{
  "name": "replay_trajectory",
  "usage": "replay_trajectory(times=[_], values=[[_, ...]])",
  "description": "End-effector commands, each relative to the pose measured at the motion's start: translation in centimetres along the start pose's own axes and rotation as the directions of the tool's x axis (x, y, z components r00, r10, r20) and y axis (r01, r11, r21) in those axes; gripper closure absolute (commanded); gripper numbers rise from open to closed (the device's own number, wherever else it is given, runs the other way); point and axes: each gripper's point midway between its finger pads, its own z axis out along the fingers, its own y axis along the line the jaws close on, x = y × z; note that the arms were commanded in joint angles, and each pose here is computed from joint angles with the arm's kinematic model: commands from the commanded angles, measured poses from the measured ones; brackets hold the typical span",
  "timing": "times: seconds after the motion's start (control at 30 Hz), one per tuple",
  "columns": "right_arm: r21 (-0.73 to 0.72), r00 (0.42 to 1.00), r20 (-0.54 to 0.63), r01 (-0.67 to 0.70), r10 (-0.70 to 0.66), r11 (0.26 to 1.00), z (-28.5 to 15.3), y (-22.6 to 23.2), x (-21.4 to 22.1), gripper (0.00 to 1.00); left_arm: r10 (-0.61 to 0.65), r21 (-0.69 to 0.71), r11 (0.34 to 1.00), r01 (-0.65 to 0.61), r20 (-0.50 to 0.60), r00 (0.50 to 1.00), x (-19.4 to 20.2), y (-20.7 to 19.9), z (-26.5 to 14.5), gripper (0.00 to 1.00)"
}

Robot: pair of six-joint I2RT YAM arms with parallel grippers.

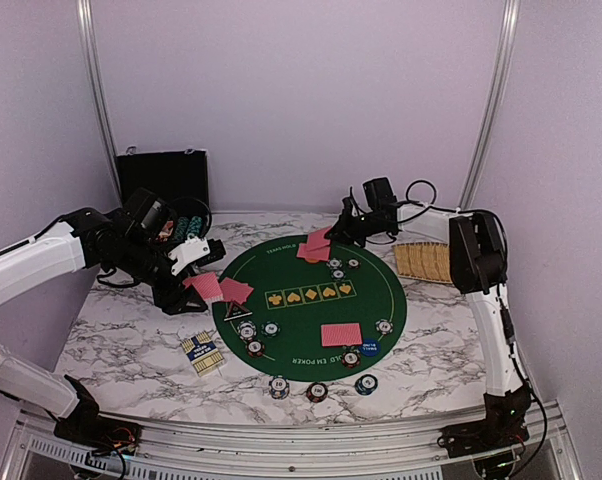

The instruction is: Distribute texas hold em gaming equipment

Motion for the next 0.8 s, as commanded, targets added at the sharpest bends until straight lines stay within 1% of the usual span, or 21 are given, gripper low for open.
replay_trajectory(times=[0.0,0.23,0.47,0.63,0.77], values=[[0.063,1.0,0.012,0.005,-0.006,0.998,-0.2,-1.9,-0.7,0.95,-0.005,-0.002,1.0,0.005,0.041,0.999,-0.7,0.0,-0.7,1.0],[0.086,1.0,0.014,0.012,-0.014,0.996,-0.5,-2.2,-0.7,0.76,-0.006,0.0,1.0,0.006,0.044,0.999,-0.8,0.0,-0.7,1.0],[0.143,0.998,0.025,0.048,-0.052,0.989,-1.4,-2.2,-1.3,0.63,-0.006,0.002,1.0,0.005,0.046,0.999,-0.9,0.0,-0.7,1.0],[0.195,0.998,0.024,0.059,-0.065,0.979,-1.8,-2.7,-1.6,0.57,-0.006,0.006,1.0,0.006,0.046,0.999,-0.9,-0.1,-0.7,1.0],[0.204,0.998,0.006,0.053,-0.055,0.978,-1.4,-3.3,-1.2,0.55,-0.005,0.005,1.0,0.005,0.048,0.999,-0.9,-0.1,-0.8,1.0]])
